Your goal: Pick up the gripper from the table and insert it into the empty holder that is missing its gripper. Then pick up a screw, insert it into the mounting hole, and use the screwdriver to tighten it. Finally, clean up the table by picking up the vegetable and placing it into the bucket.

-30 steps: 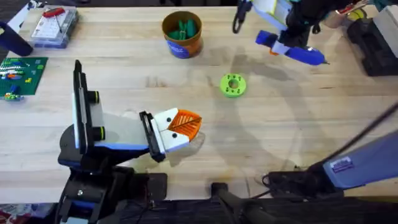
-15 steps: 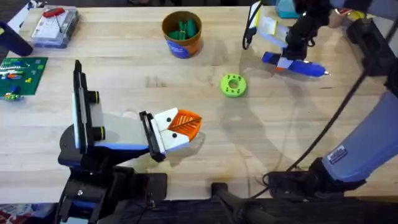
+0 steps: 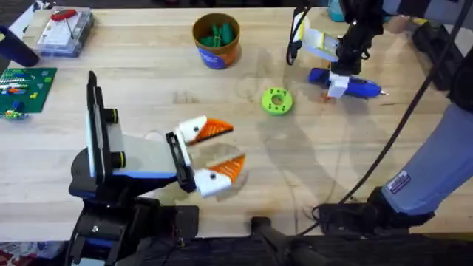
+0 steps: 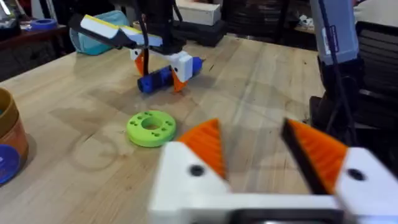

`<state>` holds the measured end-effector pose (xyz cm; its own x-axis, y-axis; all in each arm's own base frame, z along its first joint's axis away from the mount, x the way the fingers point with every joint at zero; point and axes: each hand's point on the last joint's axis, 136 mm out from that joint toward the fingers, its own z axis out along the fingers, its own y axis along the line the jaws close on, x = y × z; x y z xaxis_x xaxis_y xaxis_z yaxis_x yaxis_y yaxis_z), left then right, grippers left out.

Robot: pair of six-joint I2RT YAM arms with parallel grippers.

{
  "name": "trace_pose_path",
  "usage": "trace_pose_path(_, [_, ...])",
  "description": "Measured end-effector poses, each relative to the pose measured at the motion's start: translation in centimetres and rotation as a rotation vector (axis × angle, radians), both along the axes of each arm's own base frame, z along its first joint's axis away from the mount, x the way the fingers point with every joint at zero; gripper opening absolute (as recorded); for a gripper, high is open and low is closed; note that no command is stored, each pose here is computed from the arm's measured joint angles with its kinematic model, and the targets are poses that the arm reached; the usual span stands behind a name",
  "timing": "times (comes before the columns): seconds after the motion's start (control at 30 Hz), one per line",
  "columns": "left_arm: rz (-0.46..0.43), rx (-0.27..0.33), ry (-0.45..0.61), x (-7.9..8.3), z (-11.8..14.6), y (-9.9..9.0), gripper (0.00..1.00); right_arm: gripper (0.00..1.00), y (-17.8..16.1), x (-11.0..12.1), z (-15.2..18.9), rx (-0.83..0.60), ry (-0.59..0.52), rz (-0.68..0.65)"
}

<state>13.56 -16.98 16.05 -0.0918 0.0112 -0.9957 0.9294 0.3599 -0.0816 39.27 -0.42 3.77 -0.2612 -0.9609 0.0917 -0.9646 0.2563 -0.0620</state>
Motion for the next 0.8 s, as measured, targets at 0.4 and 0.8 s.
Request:
trace_pose_path(0.4, [0.024,-0.017,-0.055,0.4,1.2,0.1,0.986,0.994,3.5,-1.8,9.3,0.007,-0.161,0.037])
trace_pose_path(0.8, [0.437,-0.028,-0.013,6.4,5.9,4.9,0.986,0.994,7.4,-6.5,25.1,0.401,-0.557,-0.233])
